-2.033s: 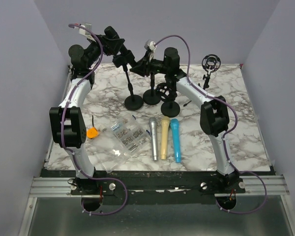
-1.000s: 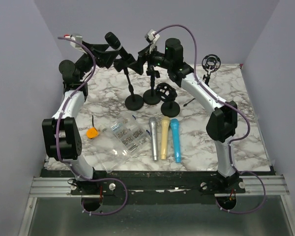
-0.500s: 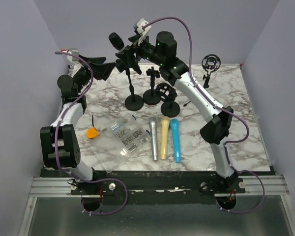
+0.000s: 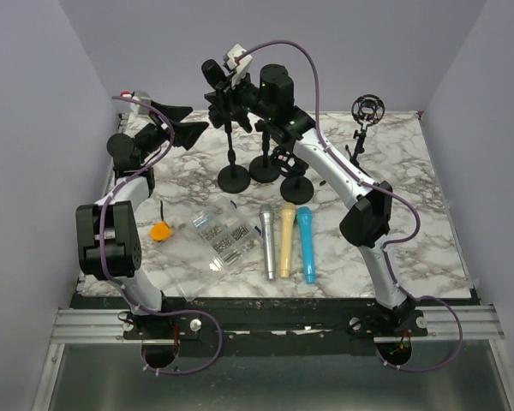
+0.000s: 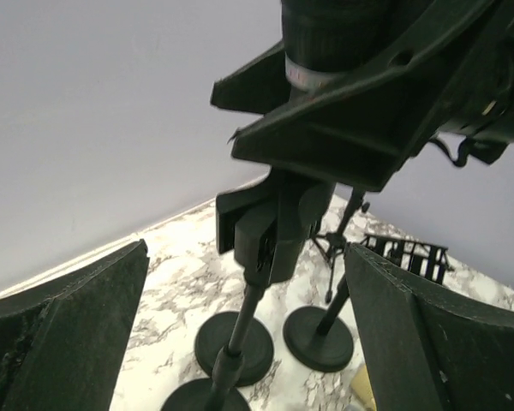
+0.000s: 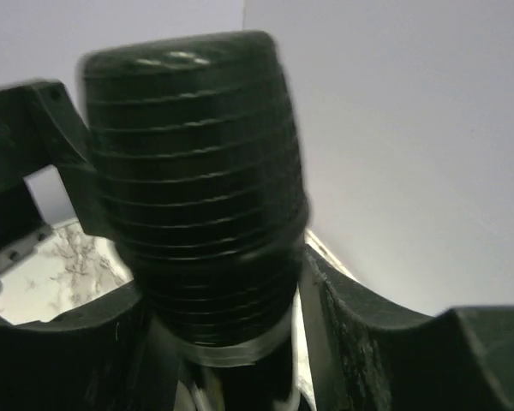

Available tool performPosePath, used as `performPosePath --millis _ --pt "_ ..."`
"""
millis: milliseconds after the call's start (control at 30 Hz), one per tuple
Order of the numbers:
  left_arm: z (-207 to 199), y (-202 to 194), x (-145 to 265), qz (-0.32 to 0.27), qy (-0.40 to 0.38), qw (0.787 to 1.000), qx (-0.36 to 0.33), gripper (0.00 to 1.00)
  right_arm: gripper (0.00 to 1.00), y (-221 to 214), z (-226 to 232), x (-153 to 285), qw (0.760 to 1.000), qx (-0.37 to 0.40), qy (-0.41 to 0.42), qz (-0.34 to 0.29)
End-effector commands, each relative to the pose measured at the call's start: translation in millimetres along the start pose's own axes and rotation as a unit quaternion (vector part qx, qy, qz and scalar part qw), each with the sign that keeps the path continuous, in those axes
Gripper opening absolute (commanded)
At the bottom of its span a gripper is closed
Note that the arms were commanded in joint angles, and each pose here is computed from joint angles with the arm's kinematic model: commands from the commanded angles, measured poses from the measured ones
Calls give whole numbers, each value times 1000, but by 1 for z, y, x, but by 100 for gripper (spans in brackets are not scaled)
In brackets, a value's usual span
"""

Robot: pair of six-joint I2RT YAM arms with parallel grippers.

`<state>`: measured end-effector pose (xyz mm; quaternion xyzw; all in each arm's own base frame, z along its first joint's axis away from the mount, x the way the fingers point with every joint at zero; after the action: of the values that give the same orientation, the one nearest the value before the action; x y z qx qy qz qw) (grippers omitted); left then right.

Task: Remove the microphone from the stand

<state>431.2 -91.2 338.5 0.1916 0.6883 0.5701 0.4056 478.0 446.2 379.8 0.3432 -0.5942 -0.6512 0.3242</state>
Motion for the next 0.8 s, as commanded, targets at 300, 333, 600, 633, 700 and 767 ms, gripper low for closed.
performPosePath --millis 300,333,600,633,700,767 --pt "-2 -34 -22 18 -127 988 -80 96 32 23 11 -4 999 27 19 -38" --pt "-2 -35 -23 18 -138 987 -77 96 31 22 11 -4 999 27 20 -38" --pt "5 -46 -35 14 -173 983 -62 96 26 25 13 -4 998 30 27 -44" --pt "4 -47 -37 15 -177 982 -62 96 25 27 14 -5 998 32 28 -49" --pt "1 -49 -41 16 -186 981 -61 96 24 27 14 -5 998 31 29 -50" --pt "0 -50 -45 10 -186 981 -63 96 24 26 15 -5 998 30 31 -49"
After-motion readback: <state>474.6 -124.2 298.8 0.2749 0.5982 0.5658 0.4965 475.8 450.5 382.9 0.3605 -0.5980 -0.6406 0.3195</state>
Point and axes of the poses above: each gripper's point midway between its finger pads, its own x axis back along the fingers, its own z axis along the line the jaws close on, y = z × x, the point moved 2 cm from there along x, back along the fingers, and after that the axes turned 13 degrees about -x, right-handed, at the moved point
